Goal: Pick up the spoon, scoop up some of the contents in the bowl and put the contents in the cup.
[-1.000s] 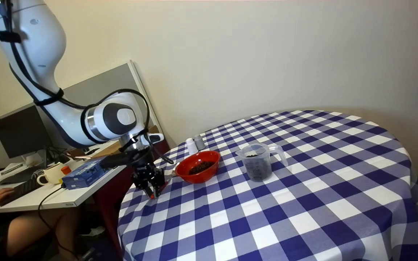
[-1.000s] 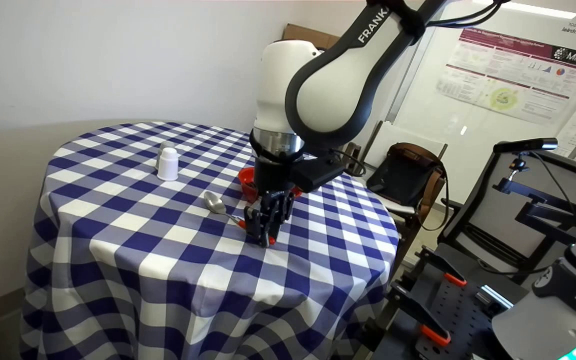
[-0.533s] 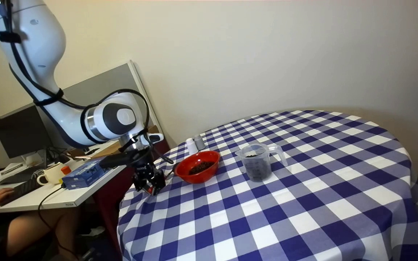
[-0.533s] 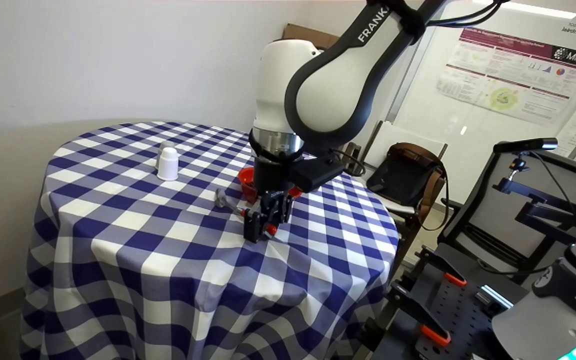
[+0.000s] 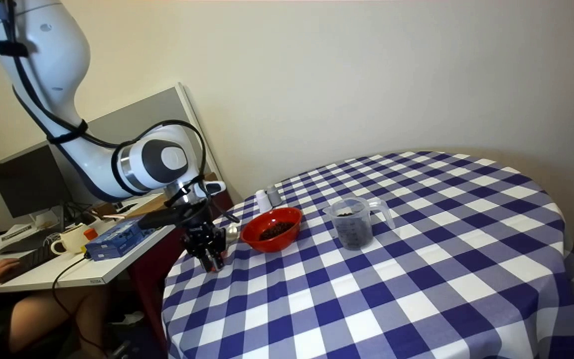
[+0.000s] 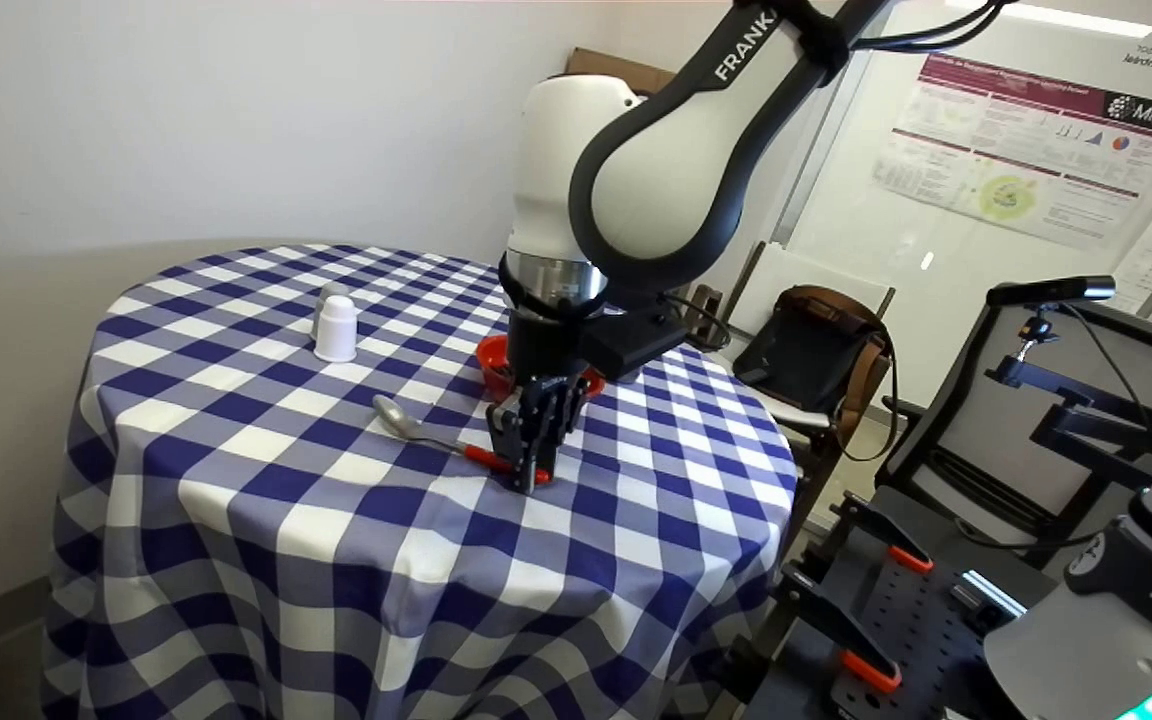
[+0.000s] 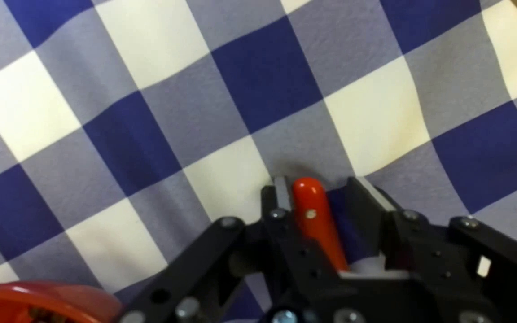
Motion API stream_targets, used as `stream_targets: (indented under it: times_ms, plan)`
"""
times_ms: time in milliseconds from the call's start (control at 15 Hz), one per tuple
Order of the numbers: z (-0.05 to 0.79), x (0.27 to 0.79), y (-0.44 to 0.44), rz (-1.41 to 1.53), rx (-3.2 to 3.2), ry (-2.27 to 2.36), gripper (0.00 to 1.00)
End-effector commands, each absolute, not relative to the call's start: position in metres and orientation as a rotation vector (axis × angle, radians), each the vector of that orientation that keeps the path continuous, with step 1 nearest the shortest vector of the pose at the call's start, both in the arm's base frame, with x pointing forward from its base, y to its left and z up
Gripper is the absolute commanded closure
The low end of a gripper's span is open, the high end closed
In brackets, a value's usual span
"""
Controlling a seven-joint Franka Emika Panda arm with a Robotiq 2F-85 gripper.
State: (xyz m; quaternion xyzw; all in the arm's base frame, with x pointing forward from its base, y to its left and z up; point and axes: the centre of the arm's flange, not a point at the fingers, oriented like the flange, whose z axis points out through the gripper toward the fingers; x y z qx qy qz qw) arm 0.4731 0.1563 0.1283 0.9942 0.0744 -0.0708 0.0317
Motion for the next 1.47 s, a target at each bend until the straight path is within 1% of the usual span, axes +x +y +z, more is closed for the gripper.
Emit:
stream_targets:
  times_ms: [0, 133, 267, 333, 400, 467, 600, 667, 733, 800, 867, 933, 1000, 1067, 1133, 1400]
  plan:
    - [0.1293, 0.4760, 0.1536, -0.207, 3.044, 0.252, 0.28]
    - [0.1293, 0.4762, 0.1524, -0.207, 3.042, 0.250, 0.14]
    - [0.1296, 0.4767, 0.1519, -0.206, 3.041, 0.250, 0.12]
    - [0.1296, 0.4768, 0.1515, -0.206, 3.040, 0.250, 0.15]
    - [0.1296, 0.4769, 0.1511, -0.205, 3.040, 0.250, 0.21]
    - [0.1294, 0.4769, 0.1506, -0.206, 3.039, 0.251, 0.40]
    - [0.1289, 0.4771, 0.1498, -0.204, 3.037, 0.255, 0.52]
    - [0.1288, 0.4774, 0.1496, -0.204, 3.038, 0.271, 0.61]
    - [0.1295, 0.4781, 0.1497, -0.217, 3.038, 0.319, 0.67]
    - [0.1304, 0.4791, 0.1507, -0.221, 3.032, 0.360, 0.77]
    - [0.1313, 0.4798, 0.1521, -0.220, 3.028, 0.388, 0.84]
    - [0.1319, 0.4801, 0.1532, -0.219, 3.026, 0.411, 0.93]
    - [0.1321, 0.4795, 0.1542, -0.222, 3.022, 0.433, 0.96]
    - [0.1321, 0.4785, 0.1547, -0.224, 3.019, 0.450, 0.96]
    - [0.1320, 0.4768, 0.1553, -0.227, 3.016, 0.466, 0.93]
    - [0.1370, 0.4743, 0.1571, -0.233, 3.017, 0.518, 0.93]
